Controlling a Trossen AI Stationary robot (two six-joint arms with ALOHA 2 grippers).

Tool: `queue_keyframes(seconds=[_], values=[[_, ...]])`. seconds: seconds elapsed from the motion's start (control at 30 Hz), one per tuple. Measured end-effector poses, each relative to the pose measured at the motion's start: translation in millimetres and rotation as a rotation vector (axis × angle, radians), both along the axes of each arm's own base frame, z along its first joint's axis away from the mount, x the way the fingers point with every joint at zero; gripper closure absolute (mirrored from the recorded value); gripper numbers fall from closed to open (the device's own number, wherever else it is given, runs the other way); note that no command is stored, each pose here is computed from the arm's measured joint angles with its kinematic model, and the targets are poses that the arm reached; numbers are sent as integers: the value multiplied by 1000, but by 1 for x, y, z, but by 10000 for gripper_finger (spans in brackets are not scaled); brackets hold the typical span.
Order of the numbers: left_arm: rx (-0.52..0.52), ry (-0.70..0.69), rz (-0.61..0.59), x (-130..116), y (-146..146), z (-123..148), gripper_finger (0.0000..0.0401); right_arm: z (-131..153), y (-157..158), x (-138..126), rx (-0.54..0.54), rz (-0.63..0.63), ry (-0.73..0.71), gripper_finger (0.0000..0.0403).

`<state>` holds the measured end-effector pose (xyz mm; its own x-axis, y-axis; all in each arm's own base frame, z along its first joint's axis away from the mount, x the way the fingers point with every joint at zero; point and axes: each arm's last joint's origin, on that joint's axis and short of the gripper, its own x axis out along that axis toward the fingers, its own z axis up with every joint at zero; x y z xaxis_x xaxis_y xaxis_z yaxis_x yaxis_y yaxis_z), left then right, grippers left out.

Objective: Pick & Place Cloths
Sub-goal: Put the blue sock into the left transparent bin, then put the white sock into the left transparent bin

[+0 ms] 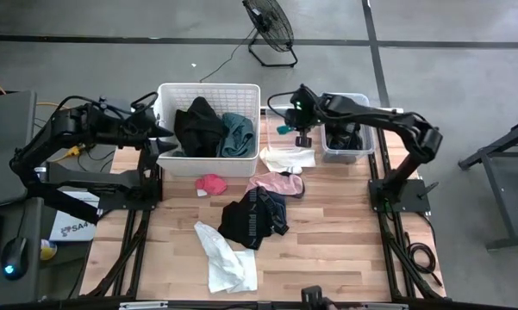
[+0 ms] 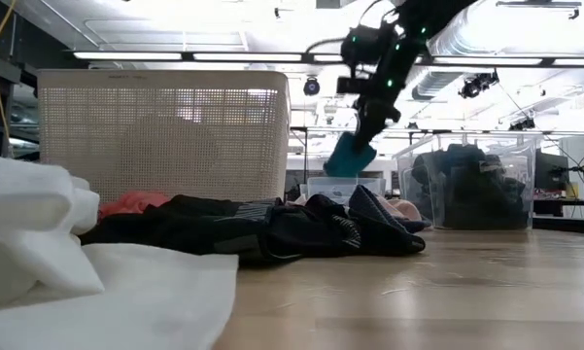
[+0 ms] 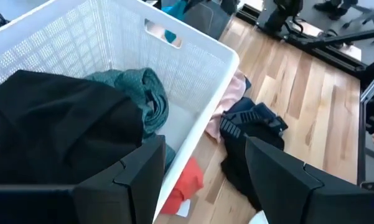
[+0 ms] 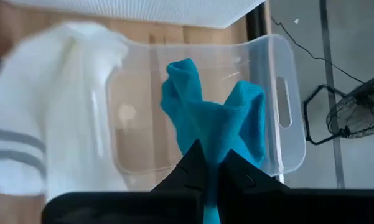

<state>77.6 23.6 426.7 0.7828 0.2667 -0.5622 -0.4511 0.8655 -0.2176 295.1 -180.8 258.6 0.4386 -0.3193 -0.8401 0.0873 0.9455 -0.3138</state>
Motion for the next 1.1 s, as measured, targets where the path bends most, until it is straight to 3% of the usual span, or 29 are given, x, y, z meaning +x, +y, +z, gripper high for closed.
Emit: queue_keyframes(seconds=[0.3, 0.53, 0.67, 0.87, 1.1], values=[[-12, -5, 71, 3, 2, 0, 185, -38, -19, 14, 11, 110, 65, 398], [-13, -5, 80, 3, 3, 0, 185, -46, -20, 18, 24, 83, 72, 376], [-13, -5, 80, 3, 3, 0, 185, -46, -21, 18, 36, 12, 59, 337], [-13, -5, 80, 3, 3, 0, 185, -46, -19, 19, 95, -109, 15, 243], [-14, -3, 80, 3, 3, 0, 185, -37, -5, 21, 256, -501, -122, 175]])
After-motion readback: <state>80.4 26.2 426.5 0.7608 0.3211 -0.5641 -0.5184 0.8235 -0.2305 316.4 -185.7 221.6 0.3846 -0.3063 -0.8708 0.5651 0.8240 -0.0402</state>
